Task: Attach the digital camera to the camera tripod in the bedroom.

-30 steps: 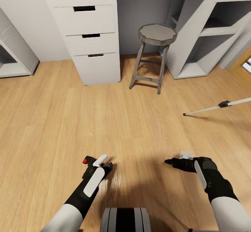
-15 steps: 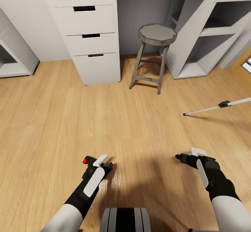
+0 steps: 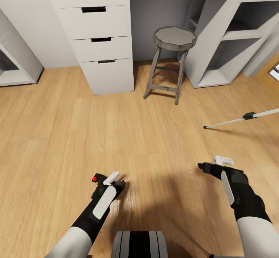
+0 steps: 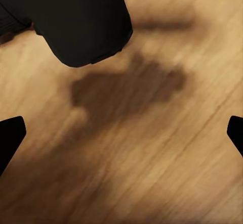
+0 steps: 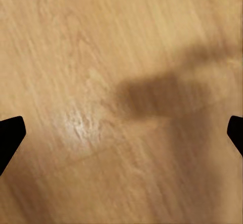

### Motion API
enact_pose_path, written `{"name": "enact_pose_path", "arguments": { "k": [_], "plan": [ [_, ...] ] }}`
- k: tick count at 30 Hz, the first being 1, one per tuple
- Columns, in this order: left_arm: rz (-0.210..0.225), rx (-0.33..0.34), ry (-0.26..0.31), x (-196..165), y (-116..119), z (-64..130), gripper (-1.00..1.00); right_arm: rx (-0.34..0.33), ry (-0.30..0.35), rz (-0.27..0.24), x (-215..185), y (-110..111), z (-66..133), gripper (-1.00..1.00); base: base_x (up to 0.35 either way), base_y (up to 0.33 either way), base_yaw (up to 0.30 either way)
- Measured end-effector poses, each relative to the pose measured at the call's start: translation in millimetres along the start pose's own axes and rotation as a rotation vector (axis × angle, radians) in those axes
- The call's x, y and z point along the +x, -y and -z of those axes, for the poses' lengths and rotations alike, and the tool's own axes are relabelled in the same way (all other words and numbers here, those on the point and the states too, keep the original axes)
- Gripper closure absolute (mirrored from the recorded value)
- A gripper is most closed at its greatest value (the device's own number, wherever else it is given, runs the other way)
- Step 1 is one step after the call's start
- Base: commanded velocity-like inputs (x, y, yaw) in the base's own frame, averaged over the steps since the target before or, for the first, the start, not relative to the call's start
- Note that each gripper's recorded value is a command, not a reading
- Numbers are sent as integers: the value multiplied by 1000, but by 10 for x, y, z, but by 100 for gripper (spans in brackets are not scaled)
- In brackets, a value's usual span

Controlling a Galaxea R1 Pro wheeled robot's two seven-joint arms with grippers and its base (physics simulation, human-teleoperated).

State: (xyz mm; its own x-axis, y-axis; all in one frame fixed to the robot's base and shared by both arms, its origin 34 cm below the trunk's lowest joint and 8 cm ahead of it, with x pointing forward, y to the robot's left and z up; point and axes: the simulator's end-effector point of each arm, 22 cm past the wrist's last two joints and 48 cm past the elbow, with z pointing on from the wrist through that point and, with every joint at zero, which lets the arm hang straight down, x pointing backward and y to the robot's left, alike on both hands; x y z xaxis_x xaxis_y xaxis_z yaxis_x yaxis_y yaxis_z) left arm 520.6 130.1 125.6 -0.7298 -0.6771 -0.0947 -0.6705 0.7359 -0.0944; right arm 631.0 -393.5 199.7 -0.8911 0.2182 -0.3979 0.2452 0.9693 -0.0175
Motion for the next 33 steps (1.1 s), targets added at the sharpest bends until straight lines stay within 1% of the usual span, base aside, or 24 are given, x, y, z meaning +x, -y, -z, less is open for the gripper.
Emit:
{"name": "enact_pose_path", "arguments": {
  "k": [5, 21, 22, 25, 33],
  "plan": [
    [0, 0, -1, 3, -2, -1, -100, -6, 6, -1, -30, -15, 15, -100, 0, 0, 0],
    [1, -1, -1, 5, -4, -2, -100, -7, -17, -2, -10, -21, 42, -100, 0, 0, -7],
    [1, -1, -2, 5, -4, -2, -100, -6, -18, -2, -8, -20, 43, -100, 0, 0, -171],
    [0, -1, -1, 5, -3, -2, -100, -5, -47, -5, 61, -28, 44, -100, 0, 0, -219],
    [0, -2, -1, 6, -8, -4, -100, -9, -61, -7, 96, -55, 44, -100, 0, 0, -239]
  ]
}}
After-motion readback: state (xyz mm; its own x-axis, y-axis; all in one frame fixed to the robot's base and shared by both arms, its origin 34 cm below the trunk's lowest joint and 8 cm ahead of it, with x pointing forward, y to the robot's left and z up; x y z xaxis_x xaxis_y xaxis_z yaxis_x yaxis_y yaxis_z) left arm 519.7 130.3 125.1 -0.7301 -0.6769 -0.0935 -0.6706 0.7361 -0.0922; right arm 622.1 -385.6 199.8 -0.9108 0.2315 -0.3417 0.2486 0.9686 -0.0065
